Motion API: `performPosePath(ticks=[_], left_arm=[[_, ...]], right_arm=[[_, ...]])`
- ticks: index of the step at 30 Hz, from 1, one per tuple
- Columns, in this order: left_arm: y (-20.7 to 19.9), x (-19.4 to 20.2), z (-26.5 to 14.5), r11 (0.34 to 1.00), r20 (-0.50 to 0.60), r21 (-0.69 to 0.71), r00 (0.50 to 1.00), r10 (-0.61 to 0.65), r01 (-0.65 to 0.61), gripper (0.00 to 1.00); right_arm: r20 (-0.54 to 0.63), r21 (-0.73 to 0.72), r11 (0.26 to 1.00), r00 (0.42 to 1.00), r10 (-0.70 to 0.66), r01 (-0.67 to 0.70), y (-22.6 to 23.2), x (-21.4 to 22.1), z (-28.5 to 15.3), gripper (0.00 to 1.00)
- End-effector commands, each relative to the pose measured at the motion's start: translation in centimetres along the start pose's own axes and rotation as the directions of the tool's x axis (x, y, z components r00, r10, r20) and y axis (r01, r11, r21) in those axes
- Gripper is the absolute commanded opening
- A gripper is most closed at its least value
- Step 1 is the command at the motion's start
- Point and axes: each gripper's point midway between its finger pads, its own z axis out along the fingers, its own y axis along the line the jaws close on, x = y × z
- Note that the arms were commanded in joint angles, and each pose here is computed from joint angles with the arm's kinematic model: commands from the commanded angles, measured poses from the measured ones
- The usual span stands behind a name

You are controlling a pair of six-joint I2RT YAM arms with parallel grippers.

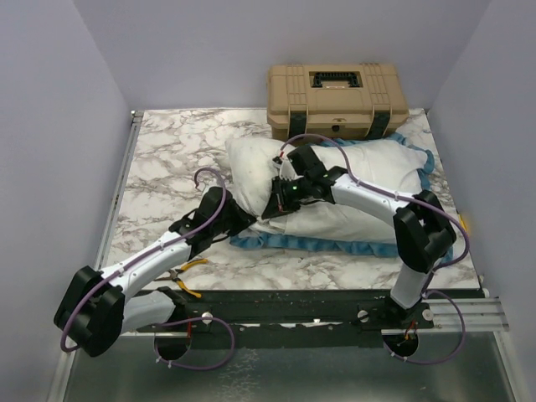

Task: Put the pillow into the pillowcase
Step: Stuff the pillow into the pillowcase.

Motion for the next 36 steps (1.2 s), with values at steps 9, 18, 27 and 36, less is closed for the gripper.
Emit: performPosePath(ticks=[9,18,27,36], left_arm=[[1.8,0.3,-1.3,0.999,0.024,0.034,0.999,-0.039,0.038,0.10],[1.0,-0.4,-1.8,0.997,0.047,0.072,0.998,-0.043,0.040,0.00],[-3.9,-0.1,-0.6,0.978,-0.059,0.208,0.998,0.006,0.007,0.47],[-4.7,1.9,2.6,0.978,-0.120,0.202,0.993,-0.021,0.045,0.56]], right_arm=[[0.235,0.176,0.967,0.962,0.141,-0.185,-7.7,-4.2,-7.1,0.00],[0.206,0.150,0.983,0.976,0.073,-0.105,-6.3,-4.9,-7.1,0.00],[0.175,0.121,0.988,0.982,0.077,-0.099,-6.0,-4.2,-6.2,0.00],[0.172,0.118,0.988,0.982,0.078,-0.100,-5.7,-4.7,-6.2,0.00]])
